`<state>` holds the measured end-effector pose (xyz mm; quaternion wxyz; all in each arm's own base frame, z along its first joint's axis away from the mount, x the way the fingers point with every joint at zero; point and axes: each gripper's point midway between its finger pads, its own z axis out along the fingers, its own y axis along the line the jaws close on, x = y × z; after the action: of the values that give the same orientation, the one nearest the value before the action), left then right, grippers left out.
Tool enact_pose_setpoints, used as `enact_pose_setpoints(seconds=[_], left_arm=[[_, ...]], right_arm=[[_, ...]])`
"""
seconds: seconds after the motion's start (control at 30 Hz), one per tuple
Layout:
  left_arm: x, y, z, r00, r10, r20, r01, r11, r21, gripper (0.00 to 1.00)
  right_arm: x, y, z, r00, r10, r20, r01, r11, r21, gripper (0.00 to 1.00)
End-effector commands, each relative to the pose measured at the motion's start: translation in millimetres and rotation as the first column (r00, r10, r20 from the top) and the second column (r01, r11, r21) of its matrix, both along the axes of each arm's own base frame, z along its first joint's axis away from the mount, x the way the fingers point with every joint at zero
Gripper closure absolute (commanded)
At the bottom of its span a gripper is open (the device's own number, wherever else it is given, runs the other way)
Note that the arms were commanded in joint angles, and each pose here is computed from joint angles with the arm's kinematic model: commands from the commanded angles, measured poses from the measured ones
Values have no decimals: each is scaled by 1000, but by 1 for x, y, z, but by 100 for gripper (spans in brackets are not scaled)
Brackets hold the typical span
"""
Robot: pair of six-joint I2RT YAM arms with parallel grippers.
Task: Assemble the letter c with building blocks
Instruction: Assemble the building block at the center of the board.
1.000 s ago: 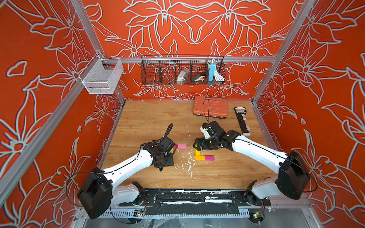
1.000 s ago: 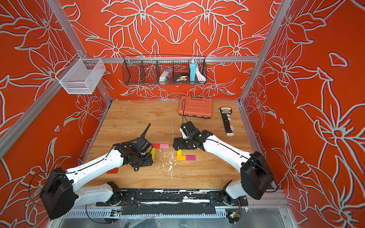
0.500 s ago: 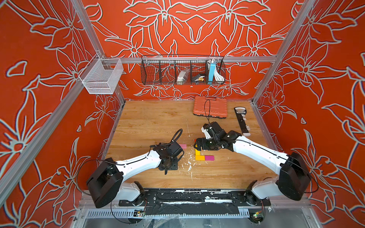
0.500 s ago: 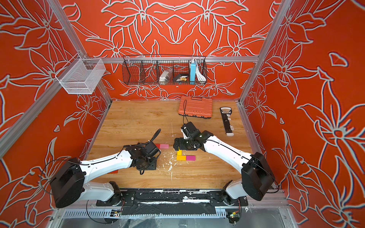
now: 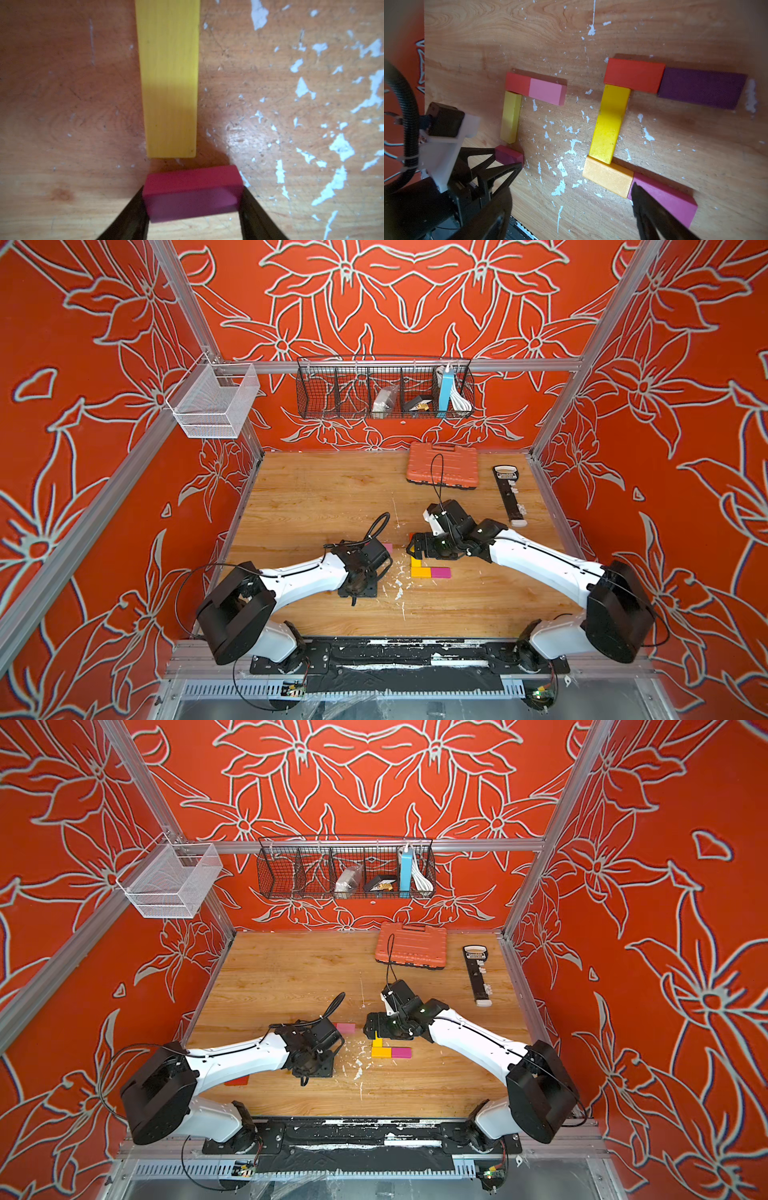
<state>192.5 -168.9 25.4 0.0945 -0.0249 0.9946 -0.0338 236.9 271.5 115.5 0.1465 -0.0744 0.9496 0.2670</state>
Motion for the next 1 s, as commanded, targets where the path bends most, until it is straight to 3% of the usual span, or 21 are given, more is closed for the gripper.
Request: enact_pose_setpoints(seconds=[0.0, 0.3, 0.97], left_arm=[[4, -4, 1, 1000, -26, 10, 26, 1000, 10, 39], [3, -3, -4, 999, -37, 2, 37, 999, 16, 39], [-2, 2, -10, 999, -48, -22, 49, 998, 33, 39]], right_arm=[[-2, 4, 3, 999, -44, -2, 44, 996, 79, 8], [-12, 0, -10, 993, -115, 22, 111, 985, 133, 8], [-13, 14, -35, 996, -85, 35, 81, 992, 101, 8]])
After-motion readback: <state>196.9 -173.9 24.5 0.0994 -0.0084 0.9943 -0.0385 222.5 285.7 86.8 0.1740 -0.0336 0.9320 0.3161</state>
